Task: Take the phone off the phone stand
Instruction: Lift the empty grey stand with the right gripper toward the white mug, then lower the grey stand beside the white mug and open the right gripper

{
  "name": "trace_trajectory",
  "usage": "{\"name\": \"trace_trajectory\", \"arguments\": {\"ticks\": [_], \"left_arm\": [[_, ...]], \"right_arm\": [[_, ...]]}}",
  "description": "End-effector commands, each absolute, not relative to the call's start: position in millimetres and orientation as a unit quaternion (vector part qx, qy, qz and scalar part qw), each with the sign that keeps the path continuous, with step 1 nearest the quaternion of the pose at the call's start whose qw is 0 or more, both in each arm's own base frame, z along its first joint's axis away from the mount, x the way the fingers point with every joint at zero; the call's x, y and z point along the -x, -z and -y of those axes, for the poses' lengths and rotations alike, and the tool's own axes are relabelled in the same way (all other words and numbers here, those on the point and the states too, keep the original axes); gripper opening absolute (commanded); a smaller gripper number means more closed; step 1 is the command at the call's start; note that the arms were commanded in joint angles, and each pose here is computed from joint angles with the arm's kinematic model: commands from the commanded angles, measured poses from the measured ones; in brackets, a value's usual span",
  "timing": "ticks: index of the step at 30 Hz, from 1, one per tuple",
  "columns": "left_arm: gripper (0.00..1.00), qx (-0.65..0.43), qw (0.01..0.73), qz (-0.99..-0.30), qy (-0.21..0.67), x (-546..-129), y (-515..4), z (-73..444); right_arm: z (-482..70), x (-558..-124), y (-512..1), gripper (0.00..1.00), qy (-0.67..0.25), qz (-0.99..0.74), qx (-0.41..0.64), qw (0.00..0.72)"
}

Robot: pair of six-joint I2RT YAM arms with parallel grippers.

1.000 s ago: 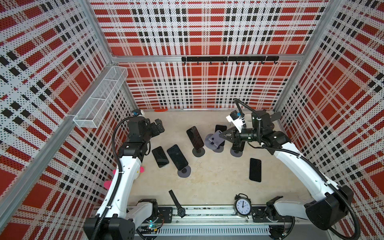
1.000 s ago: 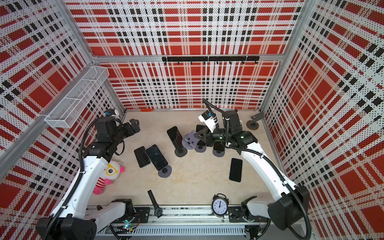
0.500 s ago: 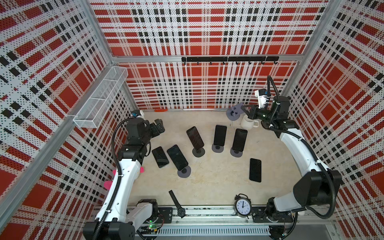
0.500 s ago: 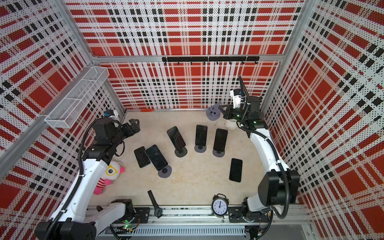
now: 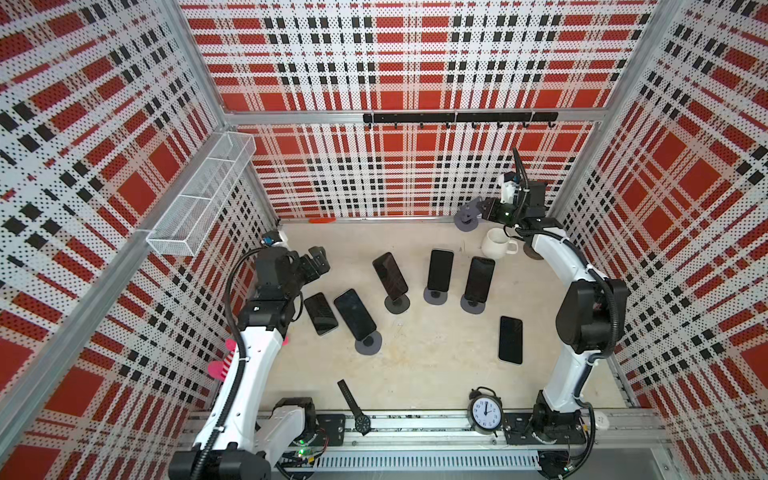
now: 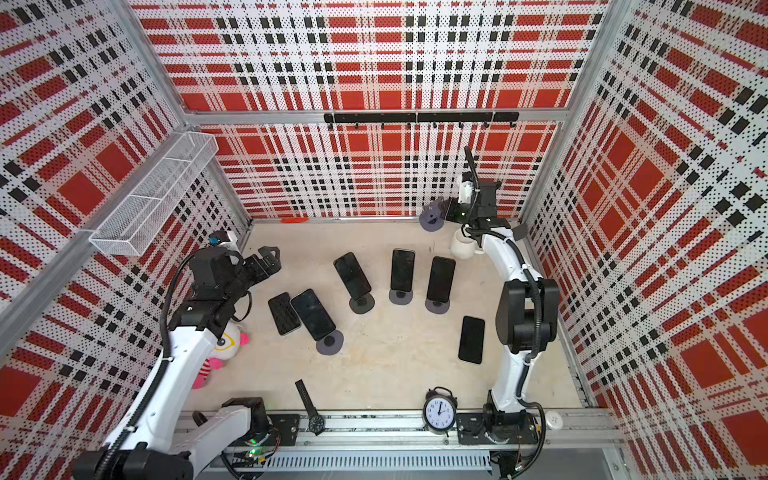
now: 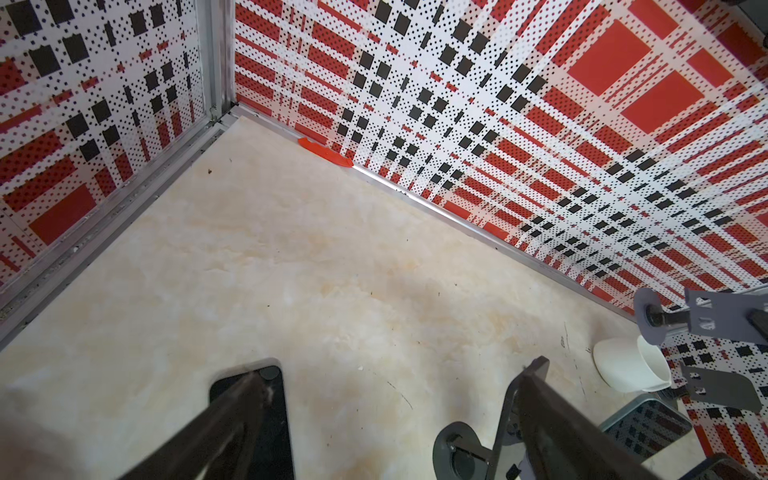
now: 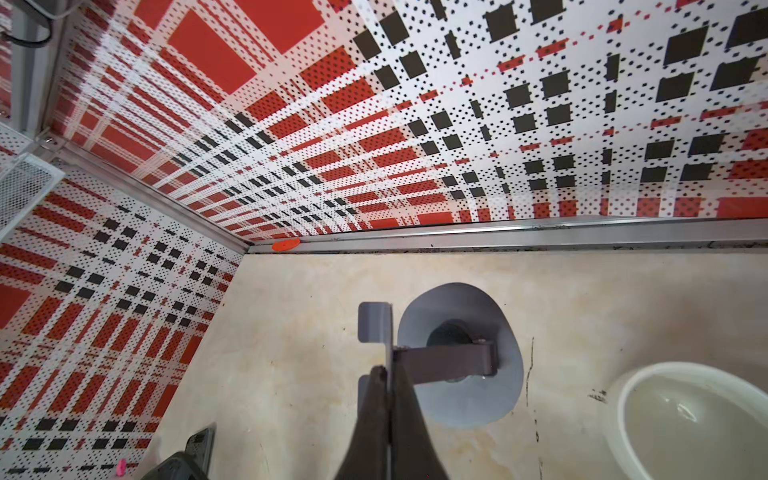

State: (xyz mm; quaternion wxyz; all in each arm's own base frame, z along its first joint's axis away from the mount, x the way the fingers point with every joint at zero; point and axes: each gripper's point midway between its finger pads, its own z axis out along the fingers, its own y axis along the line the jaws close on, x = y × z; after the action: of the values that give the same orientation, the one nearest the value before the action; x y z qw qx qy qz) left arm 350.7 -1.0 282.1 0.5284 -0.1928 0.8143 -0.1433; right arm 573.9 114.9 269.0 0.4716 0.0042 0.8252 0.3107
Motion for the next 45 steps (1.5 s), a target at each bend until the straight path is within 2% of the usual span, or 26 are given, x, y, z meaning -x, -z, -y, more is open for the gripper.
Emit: {"name": "trace_trajectory", "arguments": {"ticks": [1,13,28,37,40,45], "left_arm": [[0.98,0.192,0.54,-0.805,0.155,-348.4,-286.0,1.7],[0.98,0.193,0.534,-0.807,0.162,-347.3,-280.7,4.1],[0.98,0.205,0.535,-0.805,0.155,-345.1,-279.8,-0.7],[0.98,0.206,0.55,-0.801,0.117,-338.6,-296.7,-16.1],[0.98,0.214,0.549,-0.803,0.093,-335.4,-297.9,-26.6],[0.98,0.214,0.558,-0.797,0.088,-330.8,-310.3,-33.4]], "right_arm": [[-116.2,-591.2,-251.7,0.0,-0.321,-0.827,-0.016,0.462],[-121.7,-627.3,-185.5,0.0,-0.334,-0.848,-0.027,0.411],[-118.1,-633.8,-135.2,0.0,-0.319,-0.867,-0.038,0.382],[-117.9,-628.7,-134.5,0.18,-0.319,-0.871,-0.024,0.372],[-118.2,-626.8,-142.3,0.29,-0.32,-0.869,-0.02,0.376],[-113.0,-621.1,-171.6,0.33,-0.307,-0.865,-0.01,0.398]]}}
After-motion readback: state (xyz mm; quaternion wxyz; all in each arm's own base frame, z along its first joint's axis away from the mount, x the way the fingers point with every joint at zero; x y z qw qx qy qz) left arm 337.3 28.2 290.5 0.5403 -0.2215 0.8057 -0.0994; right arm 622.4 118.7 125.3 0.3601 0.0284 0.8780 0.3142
